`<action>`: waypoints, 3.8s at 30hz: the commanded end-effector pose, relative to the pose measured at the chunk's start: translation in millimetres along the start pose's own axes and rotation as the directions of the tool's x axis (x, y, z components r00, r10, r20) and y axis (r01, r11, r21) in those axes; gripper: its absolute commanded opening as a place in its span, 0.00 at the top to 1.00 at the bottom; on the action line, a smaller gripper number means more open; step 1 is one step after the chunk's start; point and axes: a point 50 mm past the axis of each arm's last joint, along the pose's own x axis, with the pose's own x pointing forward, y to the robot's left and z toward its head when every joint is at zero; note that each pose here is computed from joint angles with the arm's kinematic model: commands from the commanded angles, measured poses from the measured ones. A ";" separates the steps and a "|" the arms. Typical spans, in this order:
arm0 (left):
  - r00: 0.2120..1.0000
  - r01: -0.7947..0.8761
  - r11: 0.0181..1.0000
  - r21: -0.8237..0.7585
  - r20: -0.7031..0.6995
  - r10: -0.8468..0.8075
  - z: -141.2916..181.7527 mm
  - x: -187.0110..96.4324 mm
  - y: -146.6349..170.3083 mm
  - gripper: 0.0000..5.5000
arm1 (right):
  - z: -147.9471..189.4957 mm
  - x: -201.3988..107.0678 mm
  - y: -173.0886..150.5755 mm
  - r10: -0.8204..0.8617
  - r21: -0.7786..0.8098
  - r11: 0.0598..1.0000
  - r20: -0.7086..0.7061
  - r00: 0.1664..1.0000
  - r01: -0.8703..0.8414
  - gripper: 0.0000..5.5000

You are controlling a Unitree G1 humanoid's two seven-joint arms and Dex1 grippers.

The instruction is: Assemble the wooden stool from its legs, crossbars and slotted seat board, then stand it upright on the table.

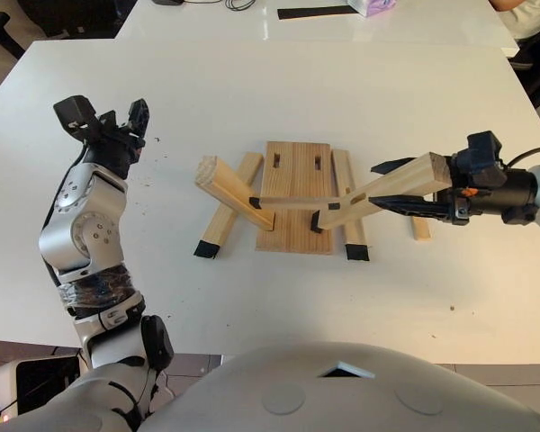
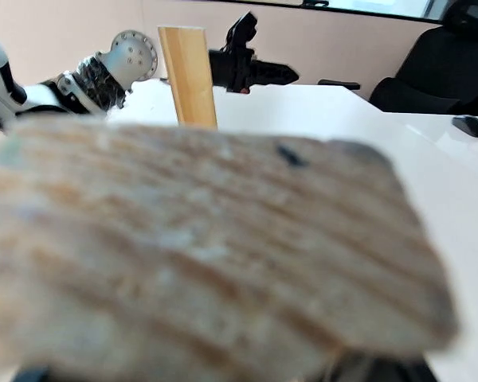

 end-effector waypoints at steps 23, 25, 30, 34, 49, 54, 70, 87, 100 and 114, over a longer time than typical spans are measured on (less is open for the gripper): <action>0.957 0.261 0.965 -0.040 0.139 -0.253 9.4 -46.2 -78.9 0.38 | 2.5 10.2 -16.7 0.103 -0.070 0.990 -0.200 0.974 -0.119 0.64; 0.957 0.264 0.963 -0.054 0.141 -0.255 9.1 -47.5 -85.0 0.38 | -0.4 10.3 -17.8 0.092 -0.084 0.990 -0.218 0.972 -0.113 0.64; 0.951 0.281 0.959 -0.047 0.150 -0.271 11.2 -51.1 -95.8 0.38 | -1.7 14.2 -15.6 0.066 -0.102 0.991 -0.220 0.973 -0.091 0.64; 0.944 0.307 0.952 -0.018 0.136 -0.302 7.7 -60.2 -104.8 0.38 | 1.4 17.9 -16.7 0.062 -0.113 0.990 -0.218 0.974 -0.088 0.64; 0.932 0.342 0.935 0.098 0.094 -0.350 -5.8 -66.2 -118.6 0.38 | 20.8 27.7 -20.8 0.109 -0.128 0.982 -0.234 0.966 -0.142 0.64; 0.936 0.328 0.938 0.113 0.094 -0.338 -8.2 -64.8 -120.5 0.38 | 26.4 30.2 -14.0 0.136 -0.137 0.976 -0.232 0.963 -0.170 0.64; 0.942 0.303 0.945 0.122 0.110 -0.316 -6.4 -57.4 -121.1 0.38 | 23.4 25.4 -8.7 0.147 -0.130 0.977 -0.178 0.973 -0.171 0.64; 0.952 0.268 0.959 0.096 0.128 -0.279 -2.7 -48.3 -110.3 0.38 | 6.9 22.2 1.3 0.065 -0.225 0.969 -0.185 0.981 -0.106 0.64; 0.930 0.319 0.942 0.110 0.155 -0.333 -1.0 -49.0 -133.3 0.38 | 27.1 41.2 0.9 0.051 -0.191 0.978 -0.174 0.983 -0.084 0.64; 0.934 0.297 0.939 0.174 0.153 -0.324 -4.0 -39.5 -133.5 0.38 | 32.1 59.3 -2.7 -0.005 -0.065 0.998 -0.215 0.977 -0.009 0.64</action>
